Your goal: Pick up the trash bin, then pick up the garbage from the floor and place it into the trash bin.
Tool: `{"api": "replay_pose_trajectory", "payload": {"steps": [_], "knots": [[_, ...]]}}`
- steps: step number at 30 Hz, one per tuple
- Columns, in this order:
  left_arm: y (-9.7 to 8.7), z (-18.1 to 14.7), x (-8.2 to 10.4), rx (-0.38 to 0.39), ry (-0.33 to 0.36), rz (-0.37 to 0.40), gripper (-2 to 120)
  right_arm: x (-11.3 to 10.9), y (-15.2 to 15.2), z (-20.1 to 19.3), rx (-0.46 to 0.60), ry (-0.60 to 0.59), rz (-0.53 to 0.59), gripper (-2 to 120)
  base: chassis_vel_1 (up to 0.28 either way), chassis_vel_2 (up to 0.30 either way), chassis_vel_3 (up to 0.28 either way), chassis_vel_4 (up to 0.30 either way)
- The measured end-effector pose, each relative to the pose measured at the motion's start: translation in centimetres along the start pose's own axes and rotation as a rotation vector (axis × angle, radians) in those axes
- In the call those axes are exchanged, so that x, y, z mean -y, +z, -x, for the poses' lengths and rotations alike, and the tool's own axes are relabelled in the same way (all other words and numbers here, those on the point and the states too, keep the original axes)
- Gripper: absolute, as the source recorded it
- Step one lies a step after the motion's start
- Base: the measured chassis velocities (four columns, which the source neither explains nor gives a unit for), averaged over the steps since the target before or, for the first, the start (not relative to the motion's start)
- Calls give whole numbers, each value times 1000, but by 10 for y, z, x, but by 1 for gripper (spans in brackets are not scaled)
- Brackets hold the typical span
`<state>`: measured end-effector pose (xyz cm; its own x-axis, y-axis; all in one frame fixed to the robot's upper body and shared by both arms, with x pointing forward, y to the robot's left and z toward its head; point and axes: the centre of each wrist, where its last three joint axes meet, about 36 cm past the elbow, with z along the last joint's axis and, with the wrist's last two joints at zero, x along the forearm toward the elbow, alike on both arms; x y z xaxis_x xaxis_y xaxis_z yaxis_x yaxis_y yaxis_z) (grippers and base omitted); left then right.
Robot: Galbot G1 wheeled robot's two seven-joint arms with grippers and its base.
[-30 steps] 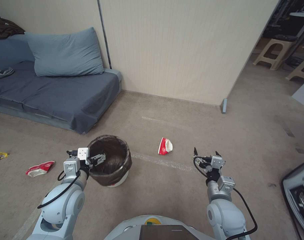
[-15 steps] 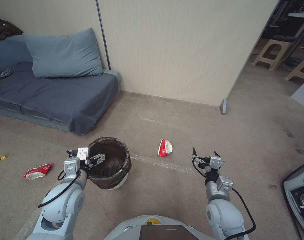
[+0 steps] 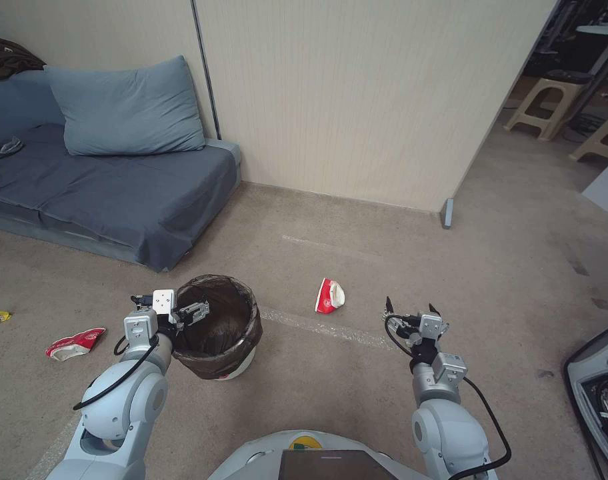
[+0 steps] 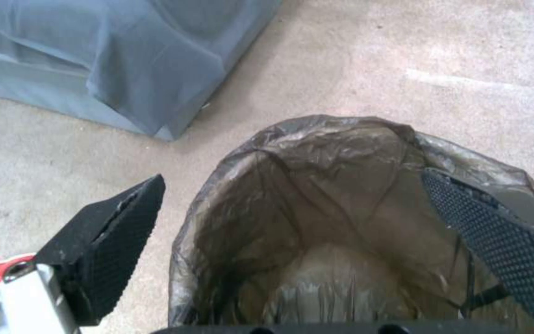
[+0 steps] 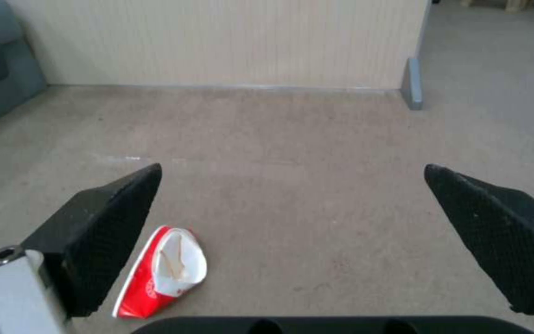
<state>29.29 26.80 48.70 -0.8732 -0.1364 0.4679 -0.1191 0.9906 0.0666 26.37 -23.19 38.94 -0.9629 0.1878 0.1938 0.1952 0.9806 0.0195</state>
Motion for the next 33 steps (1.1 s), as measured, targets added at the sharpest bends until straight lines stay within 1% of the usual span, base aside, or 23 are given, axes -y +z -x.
{"api": "replay_pose_trajectory", "payload": {"steps": [10,17,28,33], "knots": [[0,3,-1,1,-3,3,100,-2,0,0,-5,0,0,100,0,0,0,0],[0,14,-3,-7,4,0,100,-2,4,-2,-15,4,-6,100,0,0,0,0],[0,18,-4,-8,5,4,100,-1,6,-4,-20,8,-13,100,0,0,0,0],[0,28,-8,-20,13,-6,100,-1,7,-4,-22,9,-19,100,0,0,0,0]]}}
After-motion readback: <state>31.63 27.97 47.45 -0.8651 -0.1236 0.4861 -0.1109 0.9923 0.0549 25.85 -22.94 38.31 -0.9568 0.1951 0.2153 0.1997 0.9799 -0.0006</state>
